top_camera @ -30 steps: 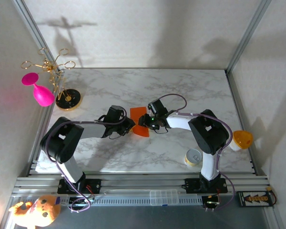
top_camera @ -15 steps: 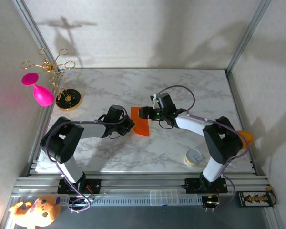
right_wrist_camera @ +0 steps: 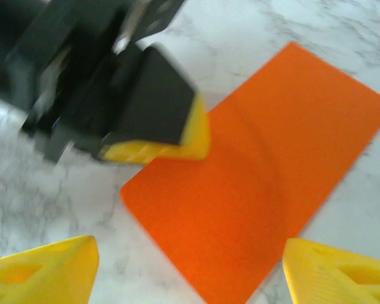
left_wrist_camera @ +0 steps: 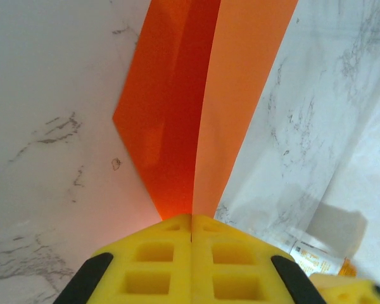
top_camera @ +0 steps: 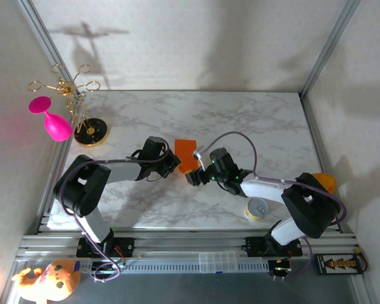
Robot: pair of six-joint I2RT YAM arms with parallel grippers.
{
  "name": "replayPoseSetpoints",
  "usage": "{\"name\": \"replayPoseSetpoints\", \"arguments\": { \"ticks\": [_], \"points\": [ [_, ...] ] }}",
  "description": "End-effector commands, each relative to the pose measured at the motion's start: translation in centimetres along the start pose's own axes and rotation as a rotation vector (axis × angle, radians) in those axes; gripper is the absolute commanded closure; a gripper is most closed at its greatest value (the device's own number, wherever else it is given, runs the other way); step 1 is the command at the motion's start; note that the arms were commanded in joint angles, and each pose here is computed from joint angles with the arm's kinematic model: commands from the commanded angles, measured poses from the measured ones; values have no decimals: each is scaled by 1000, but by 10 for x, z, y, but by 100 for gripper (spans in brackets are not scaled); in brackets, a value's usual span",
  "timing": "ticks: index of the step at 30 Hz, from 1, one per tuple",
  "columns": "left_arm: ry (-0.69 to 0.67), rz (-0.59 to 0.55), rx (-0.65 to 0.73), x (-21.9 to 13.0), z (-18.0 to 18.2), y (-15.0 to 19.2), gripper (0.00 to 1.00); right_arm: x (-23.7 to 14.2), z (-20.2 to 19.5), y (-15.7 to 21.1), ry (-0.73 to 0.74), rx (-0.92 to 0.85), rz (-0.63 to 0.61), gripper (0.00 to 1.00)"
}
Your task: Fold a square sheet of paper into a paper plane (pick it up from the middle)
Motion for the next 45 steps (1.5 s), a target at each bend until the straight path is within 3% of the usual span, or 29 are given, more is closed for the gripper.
{"name": "replayPoseSetpoints", "arguments": {
  "ticks": [1, 9, 18, 24, 38, 45],
  "points": [
    [19, 2, -5, -3, -10, -3, 100, -9, 17, -15, -25, -200, -187, 19],
    [23, 8, -4, -2, -11, -2, 100, 20, 17, 2, 95, -361, -138, 22],
    [23, 15, -3, -1, -11, 0, 100, 39, 17, 1, 141, -455, -175, 34],
    [22, 22, -3, 0, -10, 2, 100, 43, 19, -3, 150, -499, -195, 55],
    [4, 23, -9, 0, -5, 3, 100, 51, 30, 1, 131, -558, -165, 89],
    [-59, -70, -14, -21, 8, -18, 88, 47, 33, 8, 92, -517, -126, 100]
  ]
}}
Point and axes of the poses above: each hand's point on the last joint's axis, 136 mm out from that joint toward the fingers, its own x axis out along the fingers, its own z axis along the line the jaws close on, y = z × x, the point moved 4 cm from there along -x, back along the fingers, and after that the axes turned 11 degrees about x, right-handed, at the moved point
